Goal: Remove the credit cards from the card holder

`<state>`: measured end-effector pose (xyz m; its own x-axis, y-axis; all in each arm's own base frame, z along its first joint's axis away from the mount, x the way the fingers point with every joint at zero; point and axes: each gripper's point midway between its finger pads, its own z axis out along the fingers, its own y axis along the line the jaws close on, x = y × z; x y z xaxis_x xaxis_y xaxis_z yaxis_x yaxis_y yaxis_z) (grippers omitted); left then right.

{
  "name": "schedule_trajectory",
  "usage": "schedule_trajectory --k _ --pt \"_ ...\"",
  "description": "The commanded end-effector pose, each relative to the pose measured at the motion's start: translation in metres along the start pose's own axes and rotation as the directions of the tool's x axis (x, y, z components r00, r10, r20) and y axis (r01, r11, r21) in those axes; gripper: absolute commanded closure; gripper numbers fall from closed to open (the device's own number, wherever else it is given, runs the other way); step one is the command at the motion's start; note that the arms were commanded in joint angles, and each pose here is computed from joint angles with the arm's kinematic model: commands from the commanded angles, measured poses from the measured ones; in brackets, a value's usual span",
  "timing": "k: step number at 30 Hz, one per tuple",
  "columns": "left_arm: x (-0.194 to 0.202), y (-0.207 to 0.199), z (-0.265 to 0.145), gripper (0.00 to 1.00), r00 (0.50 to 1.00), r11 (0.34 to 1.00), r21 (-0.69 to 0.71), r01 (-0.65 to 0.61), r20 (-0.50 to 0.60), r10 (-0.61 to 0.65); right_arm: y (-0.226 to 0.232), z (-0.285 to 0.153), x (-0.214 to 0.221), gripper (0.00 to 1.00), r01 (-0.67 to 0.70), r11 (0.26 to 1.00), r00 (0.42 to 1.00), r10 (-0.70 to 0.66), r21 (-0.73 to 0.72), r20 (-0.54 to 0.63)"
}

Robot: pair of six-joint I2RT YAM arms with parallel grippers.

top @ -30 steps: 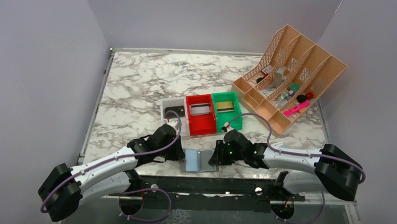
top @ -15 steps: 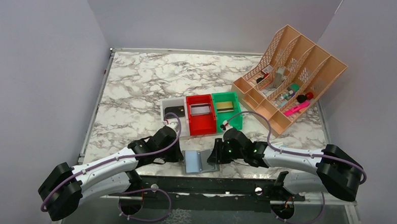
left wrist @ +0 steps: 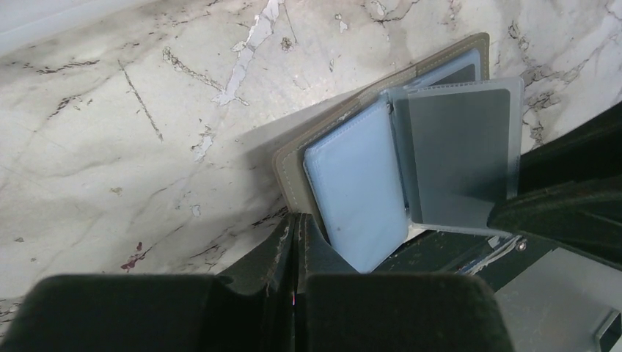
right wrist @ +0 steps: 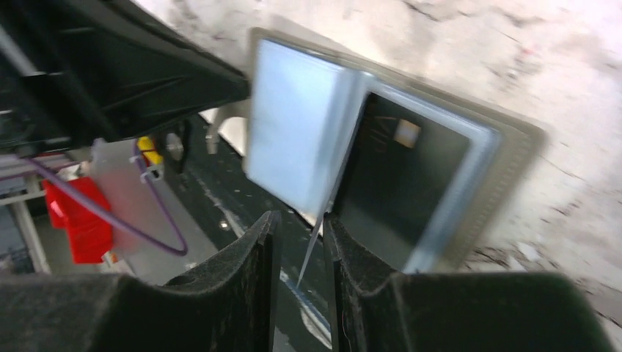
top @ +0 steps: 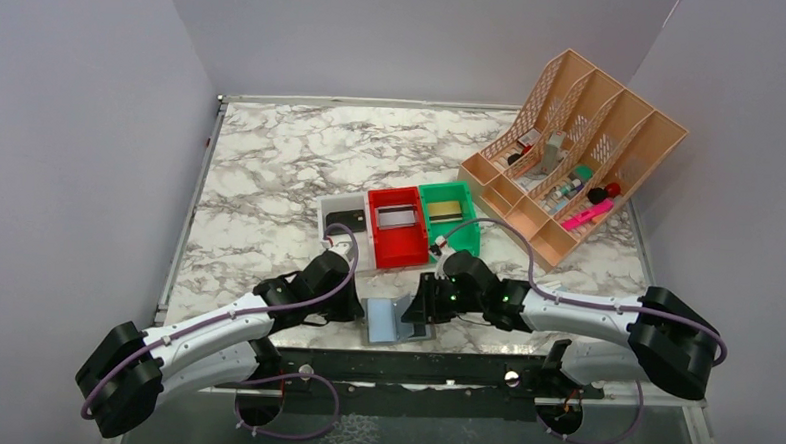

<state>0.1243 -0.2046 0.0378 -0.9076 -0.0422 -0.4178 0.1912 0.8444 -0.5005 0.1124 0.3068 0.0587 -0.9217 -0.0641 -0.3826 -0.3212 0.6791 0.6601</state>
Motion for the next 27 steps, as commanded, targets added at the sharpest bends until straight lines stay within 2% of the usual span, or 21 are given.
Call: schedule_trajectory --k 1,10,19,22,27 --pt "-0.007 -0.003 0.001 0.96 0.999 1.000 0.012 0.002 0.040 -0.002 0.055 -0.009 -0.017 0.68 0.061 0.973 0.998 -0.052 -0.222 0.046" --pt "-0.009 -0.004 0.001 0.96 0.999 1.000 0.015 0.004 0.052 -0.005 0.057 0.019 -0.012 0.68 0.076 0.971 0.995 -0.088 -0.226 -0.043" --pt "-0.012 -0.005 0.000 0.93 0.998 1.000 0.014 0.000 0.067 -0.001 0.056 0.010 -0.012 0.67 0.082 0.969 0.996 -0.088 -0.234 -0.018" --pt "-0.015 -0.006 -0.001 0.84 0.997 1.000 0.011 0.003 0.075 -0.003 0.042 0.006 -0.012 0.65 0.070 0.982 0.998 -0.069 -0.174 0.008" --pt "-0.022 -0.009 -0.007 0.61 0.995 1.000 0.006 0.003 0.097 -0.004 0.014 -0.001 -0.014 0.62 0.008 0.999 0.998 -0.005 -0.049 0.067"
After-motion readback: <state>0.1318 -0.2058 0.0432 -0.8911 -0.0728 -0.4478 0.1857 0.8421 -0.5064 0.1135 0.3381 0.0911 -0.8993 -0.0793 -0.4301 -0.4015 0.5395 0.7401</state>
